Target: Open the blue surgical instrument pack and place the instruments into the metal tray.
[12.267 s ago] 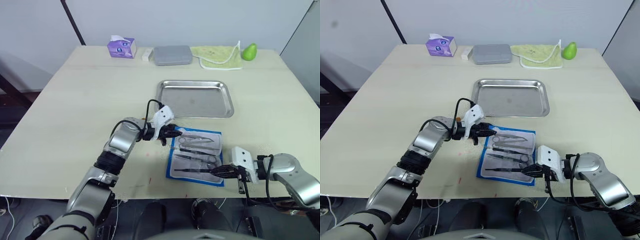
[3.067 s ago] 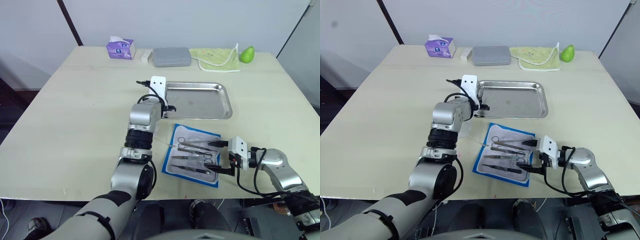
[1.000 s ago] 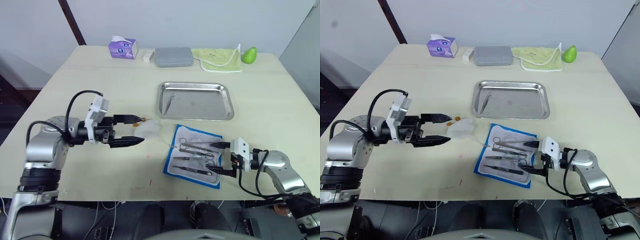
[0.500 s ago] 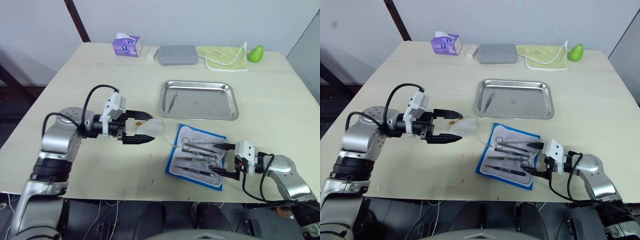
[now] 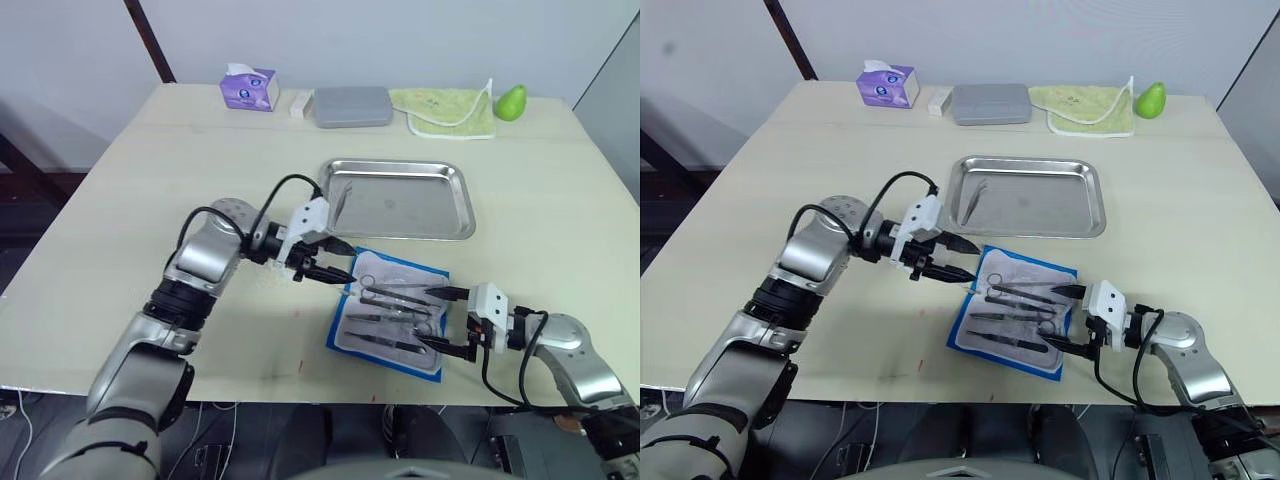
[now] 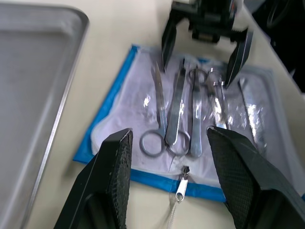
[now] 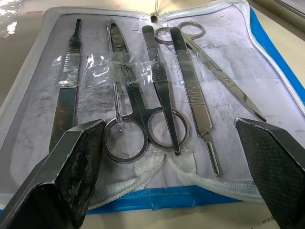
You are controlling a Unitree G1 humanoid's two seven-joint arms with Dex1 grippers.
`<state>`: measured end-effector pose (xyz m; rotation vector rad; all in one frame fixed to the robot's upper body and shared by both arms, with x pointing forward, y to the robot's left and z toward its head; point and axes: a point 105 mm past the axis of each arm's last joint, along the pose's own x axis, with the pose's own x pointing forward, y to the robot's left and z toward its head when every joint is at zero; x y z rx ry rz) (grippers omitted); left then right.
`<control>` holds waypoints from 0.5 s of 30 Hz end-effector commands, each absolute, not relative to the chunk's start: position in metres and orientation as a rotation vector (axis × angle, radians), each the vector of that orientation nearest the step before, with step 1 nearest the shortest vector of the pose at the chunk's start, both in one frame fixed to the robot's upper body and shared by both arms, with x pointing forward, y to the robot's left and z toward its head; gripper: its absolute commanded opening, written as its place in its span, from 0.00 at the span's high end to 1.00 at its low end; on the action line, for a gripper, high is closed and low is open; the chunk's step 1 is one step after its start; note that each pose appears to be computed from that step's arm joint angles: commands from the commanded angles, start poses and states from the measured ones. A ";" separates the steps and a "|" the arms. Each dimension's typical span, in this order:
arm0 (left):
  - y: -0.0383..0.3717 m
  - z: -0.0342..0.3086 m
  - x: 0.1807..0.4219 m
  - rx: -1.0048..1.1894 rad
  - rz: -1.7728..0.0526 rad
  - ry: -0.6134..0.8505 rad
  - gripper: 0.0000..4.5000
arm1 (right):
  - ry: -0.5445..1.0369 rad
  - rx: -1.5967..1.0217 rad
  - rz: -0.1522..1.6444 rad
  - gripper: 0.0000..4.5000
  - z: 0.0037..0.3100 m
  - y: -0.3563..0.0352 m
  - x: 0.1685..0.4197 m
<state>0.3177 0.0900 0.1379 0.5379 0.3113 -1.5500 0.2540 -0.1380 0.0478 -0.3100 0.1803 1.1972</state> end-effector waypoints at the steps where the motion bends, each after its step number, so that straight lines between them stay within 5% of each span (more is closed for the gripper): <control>1: 0.080 0.136 0.323 0.639 -1.542 0.280 0.41 | 0.397 -0.292 1.180 0.00 0.005 -0.150 0.235; 15: 0.069 0.115 0.332 0.749 -1.533 0.282 0.41 | 0.401 -0.286 1.171 0.00 0.004 -0.148 0.233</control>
